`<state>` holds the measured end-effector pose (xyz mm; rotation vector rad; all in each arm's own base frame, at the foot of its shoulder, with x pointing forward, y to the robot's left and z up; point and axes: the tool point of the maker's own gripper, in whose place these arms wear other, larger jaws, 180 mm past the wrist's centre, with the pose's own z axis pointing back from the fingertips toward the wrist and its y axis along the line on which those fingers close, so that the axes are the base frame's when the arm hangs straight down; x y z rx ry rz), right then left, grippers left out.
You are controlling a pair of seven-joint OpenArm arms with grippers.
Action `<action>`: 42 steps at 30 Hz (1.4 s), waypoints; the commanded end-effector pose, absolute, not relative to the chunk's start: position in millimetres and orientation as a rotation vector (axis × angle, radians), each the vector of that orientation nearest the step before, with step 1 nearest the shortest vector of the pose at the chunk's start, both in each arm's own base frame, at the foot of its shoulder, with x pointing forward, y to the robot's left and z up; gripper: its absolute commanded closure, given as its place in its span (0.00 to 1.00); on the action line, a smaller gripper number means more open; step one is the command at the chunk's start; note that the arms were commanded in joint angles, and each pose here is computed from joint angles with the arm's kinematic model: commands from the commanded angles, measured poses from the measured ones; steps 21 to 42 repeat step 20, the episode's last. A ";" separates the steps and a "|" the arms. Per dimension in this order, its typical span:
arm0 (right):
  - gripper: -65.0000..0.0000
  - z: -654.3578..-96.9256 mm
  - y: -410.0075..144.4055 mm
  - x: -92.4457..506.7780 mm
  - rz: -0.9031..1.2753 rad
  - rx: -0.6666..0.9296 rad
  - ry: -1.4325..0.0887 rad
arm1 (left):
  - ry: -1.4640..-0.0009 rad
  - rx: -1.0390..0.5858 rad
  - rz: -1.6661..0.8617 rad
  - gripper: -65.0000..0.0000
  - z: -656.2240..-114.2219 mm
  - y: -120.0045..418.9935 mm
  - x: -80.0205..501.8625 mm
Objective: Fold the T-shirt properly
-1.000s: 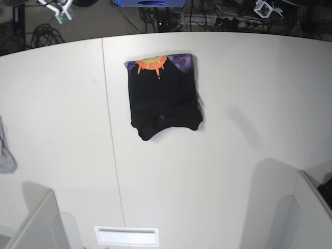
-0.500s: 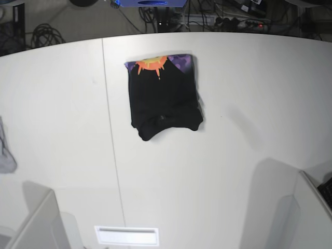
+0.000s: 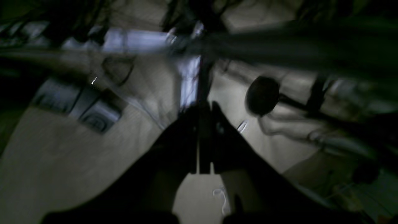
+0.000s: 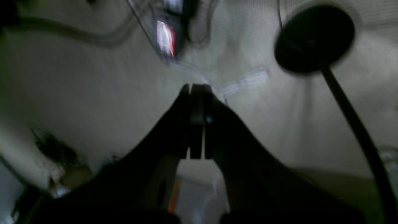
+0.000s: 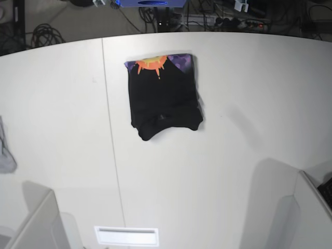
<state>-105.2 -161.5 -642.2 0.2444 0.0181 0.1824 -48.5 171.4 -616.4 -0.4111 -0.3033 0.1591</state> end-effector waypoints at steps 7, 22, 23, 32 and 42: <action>1.00 -646.4 -128.7 -77.7 0.161 0.292 -0.053 | -0.366 -0.252 0.107 1.00 -628.1 192.4 -15.8; 1.00 -647.9 -117.3 -61.5 0.162 0.308 -0.085 | -0.380 -0.188 0.088 1.00 -631.5 199.2 -7.8; 1.00 -647.9 -117.3 -61.5 0.162 0.308 -0.085 | -0.380 -0.188 0.088 1.00 -631.5 199.2 -7.8; 1.00 -647.9 -117.3 -61.5 0.162 0.308 -0.085 | -0.380 -0.188 0.088 1.00 -631.5 199.2 -7.8; 1.00 -647.9 -117.3 -61.5 0.162 0.308 -0.085 | -0.380 -0.188 0.088 1.00 -631.5 199.2 -7.8</action>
